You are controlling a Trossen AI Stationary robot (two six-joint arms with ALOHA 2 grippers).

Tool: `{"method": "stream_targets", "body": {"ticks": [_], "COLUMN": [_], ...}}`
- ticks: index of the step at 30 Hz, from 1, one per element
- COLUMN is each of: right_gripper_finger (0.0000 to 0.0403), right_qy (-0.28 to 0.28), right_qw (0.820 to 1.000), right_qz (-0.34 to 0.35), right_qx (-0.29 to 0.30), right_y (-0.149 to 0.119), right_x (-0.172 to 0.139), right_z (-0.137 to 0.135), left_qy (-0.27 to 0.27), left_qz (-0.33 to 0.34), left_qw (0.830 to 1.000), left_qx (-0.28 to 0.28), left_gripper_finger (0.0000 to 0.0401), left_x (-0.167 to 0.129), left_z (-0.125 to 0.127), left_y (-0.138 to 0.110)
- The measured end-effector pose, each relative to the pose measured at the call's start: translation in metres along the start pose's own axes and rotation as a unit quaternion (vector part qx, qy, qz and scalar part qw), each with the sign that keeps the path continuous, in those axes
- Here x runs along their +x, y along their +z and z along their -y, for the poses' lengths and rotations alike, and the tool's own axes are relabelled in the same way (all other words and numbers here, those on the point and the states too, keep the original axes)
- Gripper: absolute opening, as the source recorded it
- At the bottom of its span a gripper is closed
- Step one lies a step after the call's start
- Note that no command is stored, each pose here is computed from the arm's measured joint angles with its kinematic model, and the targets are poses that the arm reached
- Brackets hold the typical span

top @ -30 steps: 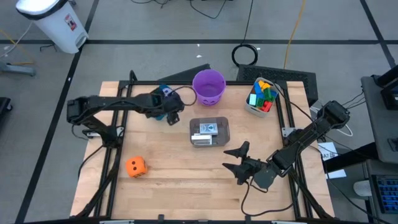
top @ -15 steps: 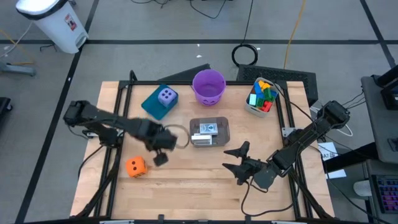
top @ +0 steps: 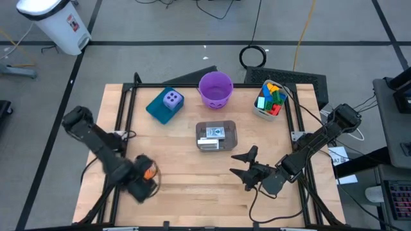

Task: Pick & Place Toys
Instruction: Put the orange dice into the blue bin

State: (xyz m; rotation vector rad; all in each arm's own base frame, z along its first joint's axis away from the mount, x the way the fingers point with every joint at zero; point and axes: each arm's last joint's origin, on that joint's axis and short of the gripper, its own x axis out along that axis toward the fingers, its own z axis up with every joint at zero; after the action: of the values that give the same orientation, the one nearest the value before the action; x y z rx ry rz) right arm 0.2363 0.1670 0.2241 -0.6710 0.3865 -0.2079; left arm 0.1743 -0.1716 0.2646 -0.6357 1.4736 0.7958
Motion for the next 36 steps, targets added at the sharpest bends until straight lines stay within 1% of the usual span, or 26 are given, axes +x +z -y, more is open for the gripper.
{"method": "stream_targets", "body": {"ticks": [3, 6, 9, 13, 16, 18, 20, 21, 23, 25, 27, 30, 33, 36], "right_gripper_finger": [0.0263, 0.0263, 0.0263, 0.0263, 0.0263, 0.0263, 0.0263, 0.0263, 0.0263, 0.0263, 0.0263, 0.0263, 0.0263, 0.0263], "right_qy": [0.000, 0.000, 0.000, 0.001, 0.001, 0.001, 0.001, 0.001, 0.001, 0.001, 0.001, 0.002, 0.012, 0.014], "right_qw": [1.000, 1.000, 1.000, 1.000, 1.000, 1.000, 0.999, 0.999, 0.999, 0.999, 0.999, 0.999, 0.999, 0.999], "right_qz": [0.000, 0.000, 0.000, 0.000, 0.000, 0.000, 0.000, 0.000, 0.000, 0.000, 0.000, 0.000, 0.003, 0.004], "right_qx": [0.000, 0.003, 0.016, 0.025, 0.026, 0.032, 0.036, 0.036, 0.036, 0.036, 0.036, 0.036, 0.036, 0.037], "right_y": [0.000, 0.000, 0.000, 0.000, 0.000, 0.000, 0.000, 0.000, 0.000, 0.000, 0.000, 0.000, 0.000, 0.000], "right_x": [0.000, 0.000, 0.000, 0.000, 0.000, 0.000, 0.000, 0.000, 0.000, 0.000, 0.000, 0.000, 0.000, 0.000], "right_z": [0.000, 0.000, 0.000, 0.000, 0.000, 0.000, 0.000, 0.000, 0.000, 0.000, 0.000, 0.000, -0.001, -0.001], "left_qy": [-0.012, -0.037, -0.055, -0.057, -0.056, -0.066, -0.076, -0.085, -0.103, -0.140, -0.143, -0.150, -0.176, -0.200], "left_qz": [0.043, 0.097, 0.110, 0.113, 0.113, 0.108, 0.124, 0.144, 0.190, 0.223, 0.243, 0.258, 0.256, 0.258], "left_qw": [0.998, 0.992, 0.988, 0.988, 0.987, 0.987, 0.986, 0.984, 0.976, 0.965, 0.959, 0.952, 0.945, 0.935], "left_qx": [-0.043, -0.073, -0.089, -0.092, -0.102, -0.102, -0.083, -0.068, -0.030, -0.006, 0.022, 0.066, 0.101, 0.141], "left_gripper_finger": [0.0385, 0.0387, 0.0383, 0.0377, 0.0378, 0.0380, 0.0380, 0.0379, 0.0376, 0.0373, 0.0372, 0.0377, 0.0383, 0.0385], "left_x": [0.000, 0.004, 0.013, 0.032, 0.048, 0.054, 0.057, 0.057, 0.055, 0.047, 0.044, 0.035, 0.029, 0.026], "left_z": [-0.004, -0.007, -0.007, -0.007, -0.006, -0.004, -0.002, 0.000, 0.006, 0.016, 0.022, 0.029, 0.039, 0.046], "left_y": [-0.021, -0.036, -0.043, -0.042, -0.035, -0.029, -0.024, -0.021, -0.015, -0.008, -0.001, 0.011, 0.019, 0.026]}}
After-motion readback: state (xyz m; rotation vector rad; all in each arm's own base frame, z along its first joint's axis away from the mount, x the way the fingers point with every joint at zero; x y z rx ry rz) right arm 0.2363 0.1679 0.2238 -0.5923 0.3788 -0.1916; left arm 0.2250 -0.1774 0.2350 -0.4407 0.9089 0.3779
